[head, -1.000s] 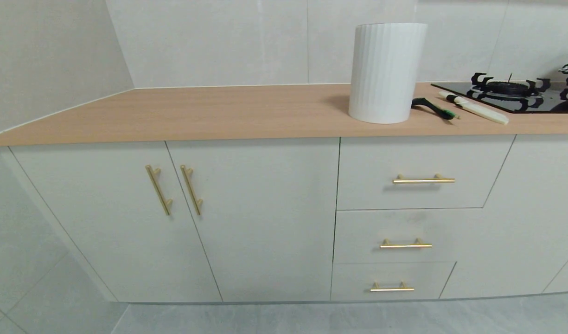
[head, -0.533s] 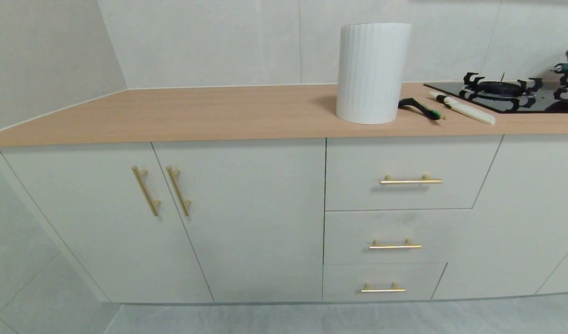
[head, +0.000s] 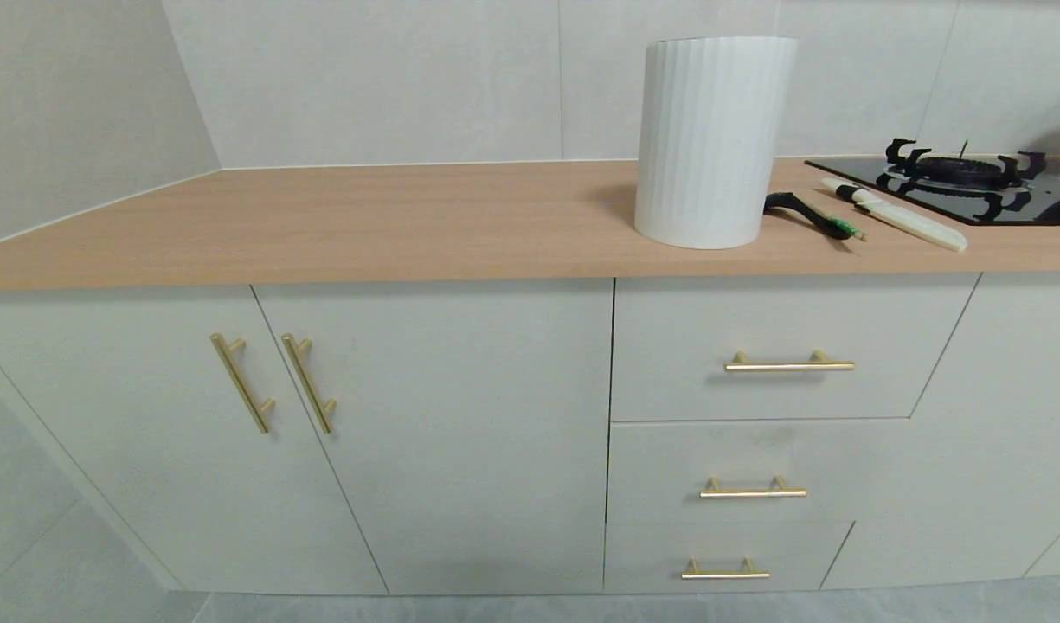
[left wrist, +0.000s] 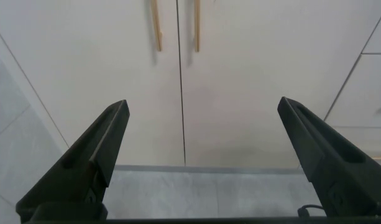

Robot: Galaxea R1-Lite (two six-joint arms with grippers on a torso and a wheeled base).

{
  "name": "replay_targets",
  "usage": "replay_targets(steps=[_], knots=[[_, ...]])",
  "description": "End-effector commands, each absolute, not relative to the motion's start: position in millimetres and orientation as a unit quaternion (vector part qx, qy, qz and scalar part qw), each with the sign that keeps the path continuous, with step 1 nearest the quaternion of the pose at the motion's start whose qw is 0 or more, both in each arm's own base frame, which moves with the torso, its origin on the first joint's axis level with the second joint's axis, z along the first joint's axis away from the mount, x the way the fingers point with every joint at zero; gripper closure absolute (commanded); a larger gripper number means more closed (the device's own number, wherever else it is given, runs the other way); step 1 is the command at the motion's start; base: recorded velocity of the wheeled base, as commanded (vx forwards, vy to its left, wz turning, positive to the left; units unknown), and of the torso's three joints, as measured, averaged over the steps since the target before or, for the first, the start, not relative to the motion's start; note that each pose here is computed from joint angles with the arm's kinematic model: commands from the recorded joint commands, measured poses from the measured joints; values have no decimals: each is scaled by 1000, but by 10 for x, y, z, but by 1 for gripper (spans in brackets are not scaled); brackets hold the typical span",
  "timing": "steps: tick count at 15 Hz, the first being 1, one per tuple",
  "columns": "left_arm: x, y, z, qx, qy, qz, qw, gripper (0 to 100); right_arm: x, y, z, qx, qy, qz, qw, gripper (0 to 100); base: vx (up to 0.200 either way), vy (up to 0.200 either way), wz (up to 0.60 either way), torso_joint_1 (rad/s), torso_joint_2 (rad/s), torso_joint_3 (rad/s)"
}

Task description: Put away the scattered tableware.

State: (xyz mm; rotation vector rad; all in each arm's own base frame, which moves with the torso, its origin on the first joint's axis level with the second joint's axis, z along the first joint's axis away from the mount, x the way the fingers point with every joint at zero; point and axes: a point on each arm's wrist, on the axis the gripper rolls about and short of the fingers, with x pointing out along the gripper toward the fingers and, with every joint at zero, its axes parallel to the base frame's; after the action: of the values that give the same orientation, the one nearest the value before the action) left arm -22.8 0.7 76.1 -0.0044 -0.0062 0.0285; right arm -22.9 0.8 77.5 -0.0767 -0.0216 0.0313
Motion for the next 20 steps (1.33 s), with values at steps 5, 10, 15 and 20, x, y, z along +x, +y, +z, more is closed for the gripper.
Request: replay_targets(steps=[5, 10, 15, 20], knots=[[-228, 7, 761, -2, -3, 15, 1000, 0, -283, 14, 1056, -36, -43, 41, 998, 0, 0, 0, 0, 0, 0, 0], [-228, 7, 761, -2, -3, 15, 1000, 0, 401, 95, 1419, -27, 202, 170, 964, 0, 0, 0, 0, 0, 0, 0], [-228, 7, 761, -2, -3, 15, 1000, 0, 1440, 310, 1279, -26, 371, 196, 907, 0, 0, 0, 0, 0, 0, 0], [-228, 7, 761, -2, -3, 15, 1000, 0, 2249, 447, 823, -36, 419, 166, 892, 0, 0, 0, 0, 0, 0, 0]])
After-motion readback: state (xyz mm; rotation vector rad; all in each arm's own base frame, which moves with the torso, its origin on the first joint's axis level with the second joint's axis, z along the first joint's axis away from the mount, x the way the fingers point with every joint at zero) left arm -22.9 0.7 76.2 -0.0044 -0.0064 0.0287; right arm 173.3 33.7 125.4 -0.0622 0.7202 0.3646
